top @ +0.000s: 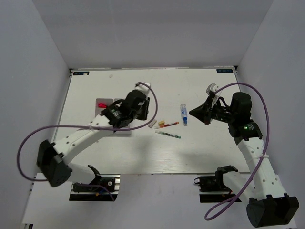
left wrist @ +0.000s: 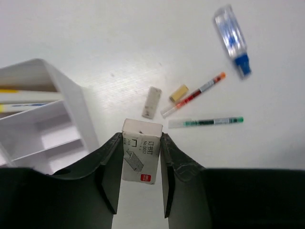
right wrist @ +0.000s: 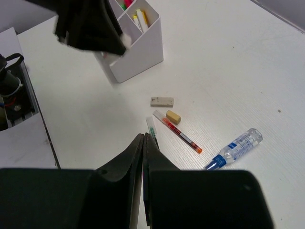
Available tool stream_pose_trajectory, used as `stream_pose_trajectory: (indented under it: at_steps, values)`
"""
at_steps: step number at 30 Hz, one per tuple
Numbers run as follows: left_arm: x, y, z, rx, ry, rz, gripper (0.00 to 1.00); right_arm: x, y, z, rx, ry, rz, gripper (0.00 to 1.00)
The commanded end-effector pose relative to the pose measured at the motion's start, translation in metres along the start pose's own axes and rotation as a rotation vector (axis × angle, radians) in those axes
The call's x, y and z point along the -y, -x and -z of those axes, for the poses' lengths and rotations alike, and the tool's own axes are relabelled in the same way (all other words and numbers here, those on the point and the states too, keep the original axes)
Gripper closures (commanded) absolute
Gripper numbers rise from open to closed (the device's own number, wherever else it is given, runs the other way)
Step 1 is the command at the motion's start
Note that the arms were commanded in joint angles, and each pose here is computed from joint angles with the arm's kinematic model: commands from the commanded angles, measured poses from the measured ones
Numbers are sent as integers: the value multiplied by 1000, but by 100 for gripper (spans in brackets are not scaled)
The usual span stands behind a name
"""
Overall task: Sort the stationery into containers
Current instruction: Place the stationery in the storage box.
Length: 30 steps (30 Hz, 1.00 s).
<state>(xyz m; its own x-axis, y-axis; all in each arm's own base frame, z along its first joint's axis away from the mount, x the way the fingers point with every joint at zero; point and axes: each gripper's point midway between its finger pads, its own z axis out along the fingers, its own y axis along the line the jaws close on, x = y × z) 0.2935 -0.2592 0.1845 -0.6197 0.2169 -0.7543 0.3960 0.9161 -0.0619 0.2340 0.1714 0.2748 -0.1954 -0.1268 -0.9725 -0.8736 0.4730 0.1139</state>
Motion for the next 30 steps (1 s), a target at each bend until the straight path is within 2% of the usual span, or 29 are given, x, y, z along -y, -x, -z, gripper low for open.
stream_pose_trajectory:
  at_steps: [1,3,9,14,19,22,25,26,30]
  values:
    - [-38,26,26,187,149,136,100,-5,9,4,32,16,26,93]
    - [-73,24,38,253,282,232,100,-7,8,3,32,27,22,93]
    - [-141,11,55,412,509,425,100,-11,9,5,38,40,25,93]
    - [-176,4,70,521,630,538,100,-15,9,7,39,56,24,93]
    - [-200,-1,74,563,716,589,100,-17,10,8,45,63,30,93]
    - [-212,-13,68,542,791,625,100,-18,9,9,44,67,27,93]
    - [-225,-26,63,541,871,728,100,-18,8,10,43,63,25,93]
    - [-225,-25,60,571,871,802,100,-18,9,10,44,65,26,93]
    - [-236,-40,54,543,947,904,100,-19,9,10,45,74,25,93]
